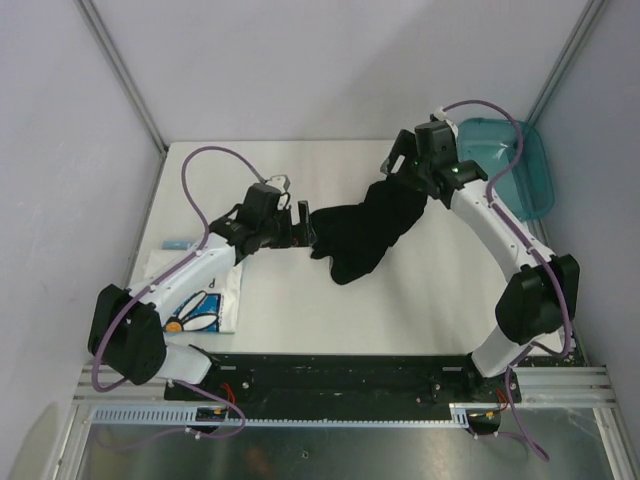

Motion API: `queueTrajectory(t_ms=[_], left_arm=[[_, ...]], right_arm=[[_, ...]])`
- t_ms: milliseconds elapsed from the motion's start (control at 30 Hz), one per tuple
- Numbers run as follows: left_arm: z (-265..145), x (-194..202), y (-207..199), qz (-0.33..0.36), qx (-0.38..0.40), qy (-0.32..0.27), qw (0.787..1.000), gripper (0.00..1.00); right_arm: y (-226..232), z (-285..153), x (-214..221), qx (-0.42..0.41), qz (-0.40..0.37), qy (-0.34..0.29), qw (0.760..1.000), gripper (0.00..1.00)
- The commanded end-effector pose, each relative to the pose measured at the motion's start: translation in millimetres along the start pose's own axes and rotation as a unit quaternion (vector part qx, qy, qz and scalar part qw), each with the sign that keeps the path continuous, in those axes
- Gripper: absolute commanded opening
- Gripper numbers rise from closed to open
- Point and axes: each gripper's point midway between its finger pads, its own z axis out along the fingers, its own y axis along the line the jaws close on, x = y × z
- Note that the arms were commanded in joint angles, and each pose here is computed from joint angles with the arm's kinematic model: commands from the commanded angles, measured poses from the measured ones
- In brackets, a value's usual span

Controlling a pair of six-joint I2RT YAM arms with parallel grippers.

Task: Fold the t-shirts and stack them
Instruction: Move the tshirt to the center of the board, then flatten out the tshirt

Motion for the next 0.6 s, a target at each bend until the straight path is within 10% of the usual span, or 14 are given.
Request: queueTrajectory(t_ms=[0,567], left_arm=[[-6.9,4.5,-0.6,-0.017,0.002,-0.012,1.0,0.99],[-9.1,44.4,30.4,-0.085,-0.066,-0.031,0.994,0.99]], right_arm=[[-8.1,-45.0,-36.6,0.0,-0.006,-0.048,0.999,0.89],[37.2,-15.4,119.4,-0.064,-0.156,0.078,0.983,0.58]])
